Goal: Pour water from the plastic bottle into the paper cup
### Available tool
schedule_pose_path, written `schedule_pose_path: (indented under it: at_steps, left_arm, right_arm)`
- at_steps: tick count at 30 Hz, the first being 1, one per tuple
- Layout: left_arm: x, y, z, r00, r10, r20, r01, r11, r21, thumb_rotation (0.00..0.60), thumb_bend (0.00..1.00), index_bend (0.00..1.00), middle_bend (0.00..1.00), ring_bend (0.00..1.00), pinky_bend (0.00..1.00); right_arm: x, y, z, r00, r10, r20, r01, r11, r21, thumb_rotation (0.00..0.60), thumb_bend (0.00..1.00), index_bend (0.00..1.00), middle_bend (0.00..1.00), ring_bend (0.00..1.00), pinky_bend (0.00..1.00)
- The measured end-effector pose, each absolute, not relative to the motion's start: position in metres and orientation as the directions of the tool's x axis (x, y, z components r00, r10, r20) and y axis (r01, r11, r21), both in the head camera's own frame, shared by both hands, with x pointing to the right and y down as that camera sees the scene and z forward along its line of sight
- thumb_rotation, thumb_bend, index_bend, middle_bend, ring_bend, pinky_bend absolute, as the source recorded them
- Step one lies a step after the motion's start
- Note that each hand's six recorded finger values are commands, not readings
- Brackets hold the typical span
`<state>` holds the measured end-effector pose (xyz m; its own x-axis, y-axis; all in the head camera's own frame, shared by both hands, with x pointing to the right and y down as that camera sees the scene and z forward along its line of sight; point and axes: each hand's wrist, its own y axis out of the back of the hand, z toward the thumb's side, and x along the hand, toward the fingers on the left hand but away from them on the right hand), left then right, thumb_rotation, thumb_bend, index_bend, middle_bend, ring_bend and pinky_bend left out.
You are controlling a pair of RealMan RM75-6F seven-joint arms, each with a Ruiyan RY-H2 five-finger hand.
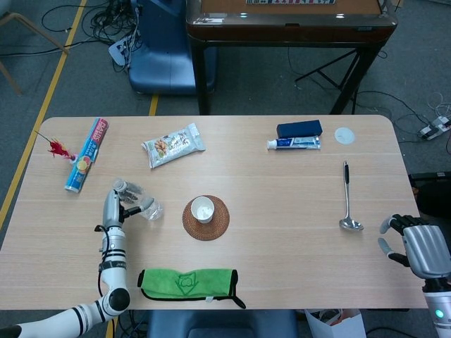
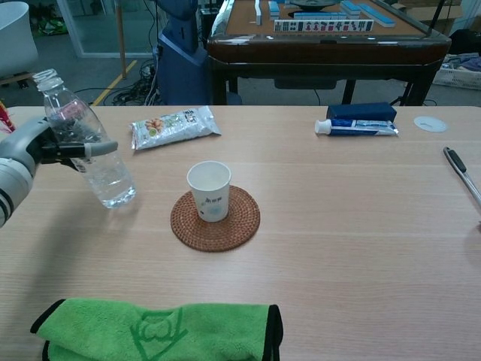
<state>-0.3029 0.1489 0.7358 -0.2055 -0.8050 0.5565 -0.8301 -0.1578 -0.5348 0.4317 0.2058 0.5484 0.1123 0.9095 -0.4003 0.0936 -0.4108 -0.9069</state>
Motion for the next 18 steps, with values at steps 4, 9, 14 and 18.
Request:
schedule_pose_path:
  at_steps: [4,9,14,18]
  left_arm:
    - [-0.306,0.154,0.740,-0.186,-0.814,0.550,-0.813,-0.187,-0.552,0.600,0.04,0.46,0.49,0.41,0.45]
    - [-0.306,0.157,0.741,-0.165,-0.834,0.526,-0.783,-0.214,-0.584,0.600,0.04,0.46,0.48,0.41,0.45]
    - [-0.304,0.160,0.741,-0.127,-0.870,0.477,-0.743,-0.235,-0.627,0.600,0.04,0.45,0.47,0.41,0.45]
    - [-0.303,0.163,0.743,-0.109,-0.881,0.460,-0.730,-0.243,-0.639,0.600,0.04,0.43,0.42,0.39,0.44]
  right_arm:
    - [0.431,0.206,0.548,0.114,0.910,-0.400,0.094,-0.410,-0.907,0.600,0.30,0.56,0.49,0.46,0.53]
    - [0.431,0.206,0.547,0.114,0.911,-0.397,0.094,-0.407,-0.908,0.600,0.30,0.56,0.49,0.46,0.53]
    - [0.431,0.206,0.547,0.114,0.911,-0.397,0.094,-0.408,-0.908,0.600,0.30,0.56,0.49,0.46,0.53]
    - [0.431,0.206,0.547,0.115,0.911,-0.396,0.093,-0.407,-0.909,0.600,0.30,0.56,0.49,0.46,0.53]
